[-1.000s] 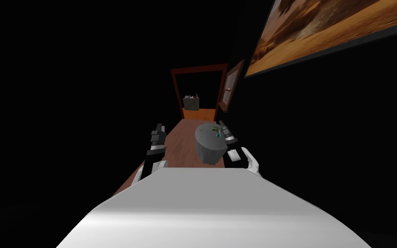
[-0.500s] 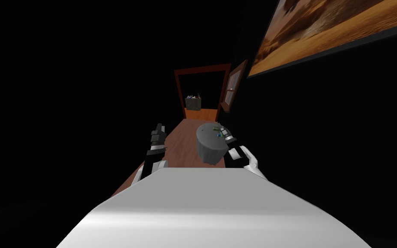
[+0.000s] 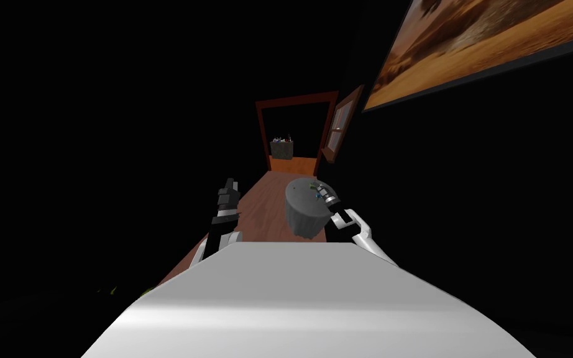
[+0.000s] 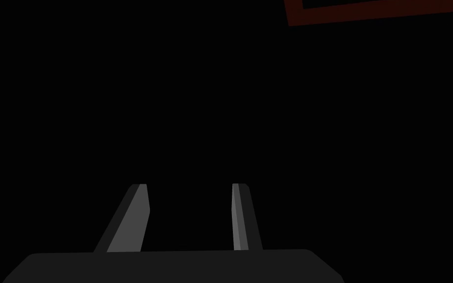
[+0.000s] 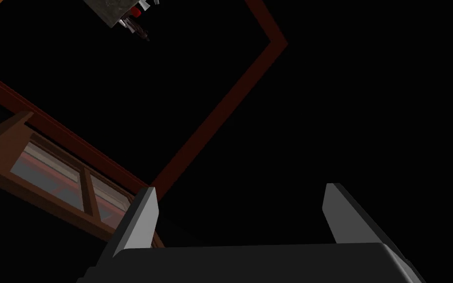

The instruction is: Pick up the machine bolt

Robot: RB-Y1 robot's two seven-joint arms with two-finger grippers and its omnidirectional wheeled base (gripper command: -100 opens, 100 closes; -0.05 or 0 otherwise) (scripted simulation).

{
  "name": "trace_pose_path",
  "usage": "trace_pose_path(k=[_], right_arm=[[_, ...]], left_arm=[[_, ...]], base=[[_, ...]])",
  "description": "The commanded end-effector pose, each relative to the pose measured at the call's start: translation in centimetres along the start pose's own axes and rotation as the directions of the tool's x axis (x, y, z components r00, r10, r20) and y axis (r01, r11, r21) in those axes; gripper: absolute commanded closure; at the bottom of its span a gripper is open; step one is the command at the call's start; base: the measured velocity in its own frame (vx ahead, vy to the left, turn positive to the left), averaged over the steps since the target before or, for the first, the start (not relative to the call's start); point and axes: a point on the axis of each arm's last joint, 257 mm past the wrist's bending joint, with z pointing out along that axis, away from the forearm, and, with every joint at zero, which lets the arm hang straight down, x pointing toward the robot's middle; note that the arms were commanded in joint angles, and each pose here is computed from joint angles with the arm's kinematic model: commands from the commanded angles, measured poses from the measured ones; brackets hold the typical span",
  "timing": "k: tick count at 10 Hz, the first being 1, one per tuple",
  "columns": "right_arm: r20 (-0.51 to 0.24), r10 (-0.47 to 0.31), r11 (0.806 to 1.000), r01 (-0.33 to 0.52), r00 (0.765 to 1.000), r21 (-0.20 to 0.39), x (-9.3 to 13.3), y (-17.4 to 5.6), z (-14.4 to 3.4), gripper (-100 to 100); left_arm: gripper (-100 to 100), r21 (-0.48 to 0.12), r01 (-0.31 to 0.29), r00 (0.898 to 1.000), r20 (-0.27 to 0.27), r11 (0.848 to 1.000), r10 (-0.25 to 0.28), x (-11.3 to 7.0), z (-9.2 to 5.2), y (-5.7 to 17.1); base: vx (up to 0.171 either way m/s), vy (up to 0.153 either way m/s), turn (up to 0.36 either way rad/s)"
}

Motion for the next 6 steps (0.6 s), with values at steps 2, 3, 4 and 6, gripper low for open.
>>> trace_pose_path(k=[2, 3, 4, 6], right_arm=[[-0.052, -0.087, 0.994, 0.09, 0.995, 0.064, 0.9, -3.1, 0.3, -100], [-0.064, -0.085, 0.992, 0.091, 0.994, 0.085, 1.5, -4.2, -0.1, -100], [-0.094, -0.14, 0.982, 0.15, 0.986, 0.112, 1.7, -5.6, 0.1, -100], [-0.142, -0.188, 0.964, 0.21, 0.972, 0.16, 2.4, -8.4, -0.4, -100]], left_arm=[[0, 0.0, 0.0, 1.0, 0.0, 1.0, 0.0, 0.0, 0.0, 0.0], [0, 0.0, 0.0, 1.0, 0.0, 1.0, 0.0, 0.0, 0.0, 0.0], [0, 0.0, 0.0, 1.0, 0.0, 1.0, 0.0, 0.0, 0.0, 0.0], [0, 0.0, 0.0, 1.0, 0.0, 1.0, 0.0, 0.0, 0.0, 0.0]], base=[[-0.001, 0.005, 0.072], [0.003, 0.004, 0.054], [0.008, 0.009, 0.075], [0.01, 0.01, 0.071]])
